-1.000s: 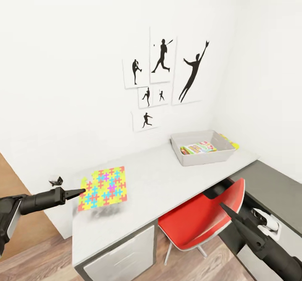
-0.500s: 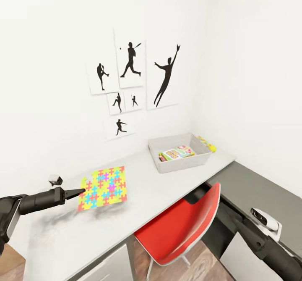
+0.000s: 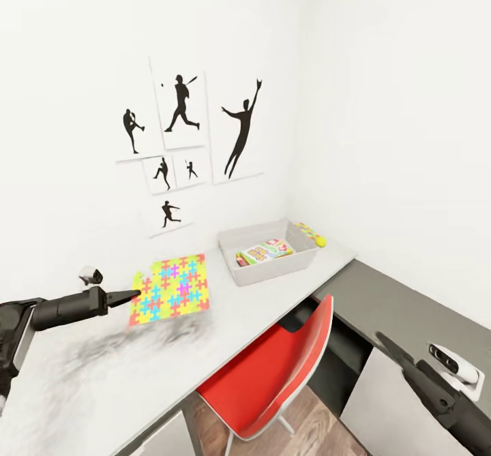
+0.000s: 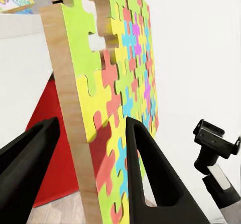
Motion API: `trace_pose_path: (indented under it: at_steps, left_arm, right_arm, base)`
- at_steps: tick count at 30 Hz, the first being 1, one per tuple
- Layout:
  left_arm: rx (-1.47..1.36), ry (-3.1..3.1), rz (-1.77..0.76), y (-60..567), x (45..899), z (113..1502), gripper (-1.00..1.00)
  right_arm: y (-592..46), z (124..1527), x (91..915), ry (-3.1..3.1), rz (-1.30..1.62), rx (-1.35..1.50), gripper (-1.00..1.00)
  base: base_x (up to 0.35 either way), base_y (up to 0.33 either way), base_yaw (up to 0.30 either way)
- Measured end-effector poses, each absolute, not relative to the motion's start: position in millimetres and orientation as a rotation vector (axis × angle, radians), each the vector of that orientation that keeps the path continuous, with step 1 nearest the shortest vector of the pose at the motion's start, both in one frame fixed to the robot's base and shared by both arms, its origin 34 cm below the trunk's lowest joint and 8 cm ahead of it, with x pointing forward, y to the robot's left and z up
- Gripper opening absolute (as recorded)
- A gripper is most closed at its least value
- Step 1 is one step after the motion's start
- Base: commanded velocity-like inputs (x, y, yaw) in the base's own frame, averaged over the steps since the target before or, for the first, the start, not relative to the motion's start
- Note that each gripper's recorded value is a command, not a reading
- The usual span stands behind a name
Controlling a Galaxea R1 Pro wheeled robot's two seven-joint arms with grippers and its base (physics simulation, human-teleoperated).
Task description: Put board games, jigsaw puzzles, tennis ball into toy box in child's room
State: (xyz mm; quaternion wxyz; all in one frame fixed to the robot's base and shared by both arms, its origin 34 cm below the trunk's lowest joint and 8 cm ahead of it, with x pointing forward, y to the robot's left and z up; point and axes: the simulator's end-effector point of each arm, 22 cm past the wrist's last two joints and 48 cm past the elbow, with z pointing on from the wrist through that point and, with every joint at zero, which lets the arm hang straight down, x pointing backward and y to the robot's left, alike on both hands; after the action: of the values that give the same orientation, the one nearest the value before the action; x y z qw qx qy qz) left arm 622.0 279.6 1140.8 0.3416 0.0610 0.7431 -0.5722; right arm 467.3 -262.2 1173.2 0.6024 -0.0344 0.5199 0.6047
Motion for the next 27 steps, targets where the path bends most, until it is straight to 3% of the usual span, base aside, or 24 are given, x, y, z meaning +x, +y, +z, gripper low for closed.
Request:
trace_pose_path:
  at_steps: [5,13,20,27]
  left_arm:
    - [0.247,1.818,-1.505,255,649,1198,-1.0]
    - [0.307,1.883,-1.494,162,726,1243,-1.0]
    - [0.136,2.164,-1.24,149,798,1230,-1.0]
    - [0.054,2.157,-1.222,146,812,1236,-1.0]
  right_arm:
    - [-280,1171,464,1.191,1.377,-0.051,1.0]
    - [-297,1172,462,1.184,1.352,-0.022,1.0]
    - [-310,1170,458,1.189,1.325,0.007,1.0]
    - [-309,1171,457,1.189,1.328,0.008,1.0]
  base:
    - [0.0,0.0,-0.202]
    - [0.0,0.0,-0.192]
    - [0.0,0.0,-0.039]
    - [0.0,0.0,-0.002]
